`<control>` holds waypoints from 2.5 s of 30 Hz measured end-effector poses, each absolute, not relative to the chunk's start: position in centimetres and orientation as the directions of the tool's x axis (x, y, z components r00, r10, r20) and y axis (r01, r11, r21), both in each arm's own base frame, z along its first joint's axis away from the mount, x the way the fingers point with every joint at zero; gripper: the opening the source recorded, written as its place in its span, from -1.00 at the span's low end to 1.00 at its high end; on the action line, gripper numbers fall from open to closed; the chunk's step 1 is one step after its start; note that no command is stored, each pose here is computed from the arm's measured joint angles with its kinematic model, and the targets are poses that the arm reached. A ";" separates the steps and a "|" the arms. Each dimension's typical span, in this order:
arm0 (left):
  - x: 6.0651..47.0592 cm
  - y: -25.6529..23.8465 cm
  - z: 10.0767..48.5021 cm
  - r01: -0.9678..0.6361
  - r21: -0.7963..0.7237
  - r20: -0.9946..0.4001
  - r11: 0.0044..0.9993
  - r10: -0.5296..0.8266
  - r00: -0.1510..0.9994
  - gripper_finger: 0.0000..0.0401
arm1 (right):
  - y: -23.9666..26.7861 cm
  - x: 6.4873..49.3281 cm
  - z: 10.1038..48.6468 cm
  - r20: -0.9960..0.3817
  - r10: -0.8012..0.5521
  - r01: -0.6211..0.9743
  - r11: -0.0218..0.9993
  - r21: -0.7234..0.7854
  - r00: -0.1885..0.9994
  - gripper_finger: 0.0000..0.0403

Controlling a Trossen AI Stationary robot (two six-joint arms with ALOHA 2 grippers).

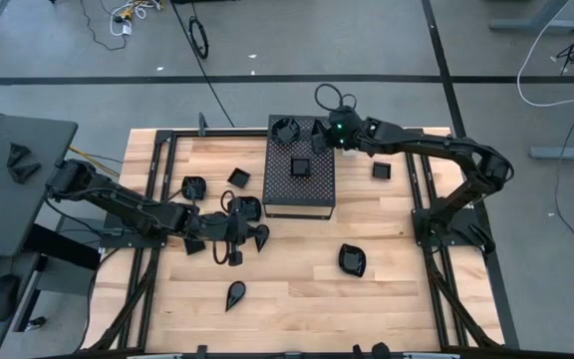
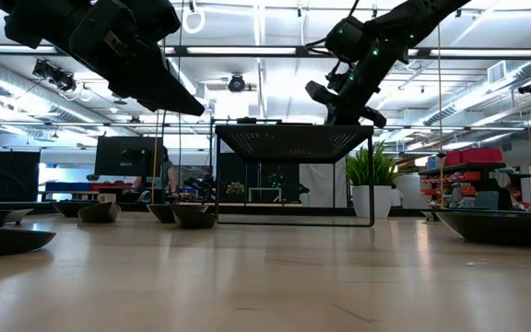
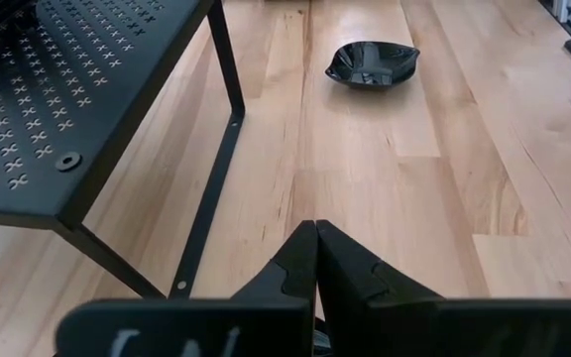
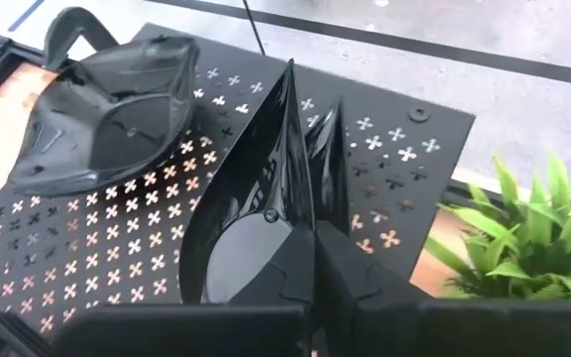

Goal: Pick & Place Mini shaped plates
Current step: Stack the black drop-shaped plate on top of the black drop-shaped plates on the shelf

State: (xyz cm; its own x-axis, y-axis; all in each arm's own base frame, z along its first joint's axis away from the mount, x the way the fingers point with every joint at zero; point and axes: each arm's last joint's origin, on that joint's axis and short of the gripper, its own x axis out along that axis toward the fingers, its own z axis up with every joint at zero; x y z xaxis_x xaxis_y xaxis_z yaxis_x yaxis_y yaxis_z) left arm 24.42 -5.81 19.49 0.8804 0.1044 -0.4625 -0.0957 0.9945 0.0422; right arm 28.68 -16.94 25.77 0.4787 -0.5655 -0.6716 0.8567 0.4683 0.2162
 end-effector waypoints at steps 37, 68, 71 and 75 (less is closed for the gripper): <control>24.4 -5.8 19.5 -0.095 0.044 -0.463 0.994 0.105 0.880 -0.94 | -16.8 27.5 27.4 -0.654 -0.552 0.830 0.511 0.225 0.517 -0.51; 24.4 -5.8 19.5 -0.096 0.044 -0.463 0.994 0.105 0.880 -0.94 | -15.9 28.5 25.5 -0.734 -0.458 0.789 0.590 0.171 0.502 -0.96; 24.4 -5.8 19.5 -0.095 0.044 -0.463 0.994 0.105 0.880 -0.94 | -15.5 28.5 25.8 -0.728 -0.457 0.771 0.619 0.153 0.511 -0.97; 24.4 -5.8 19.5 -0.096 0.044 -0.463 0.994 0.105 0.880 -0.94 | -14.9 28.3 26.8 -0.704 -0.460 0.750 0.644 0.155 0.541 -0.98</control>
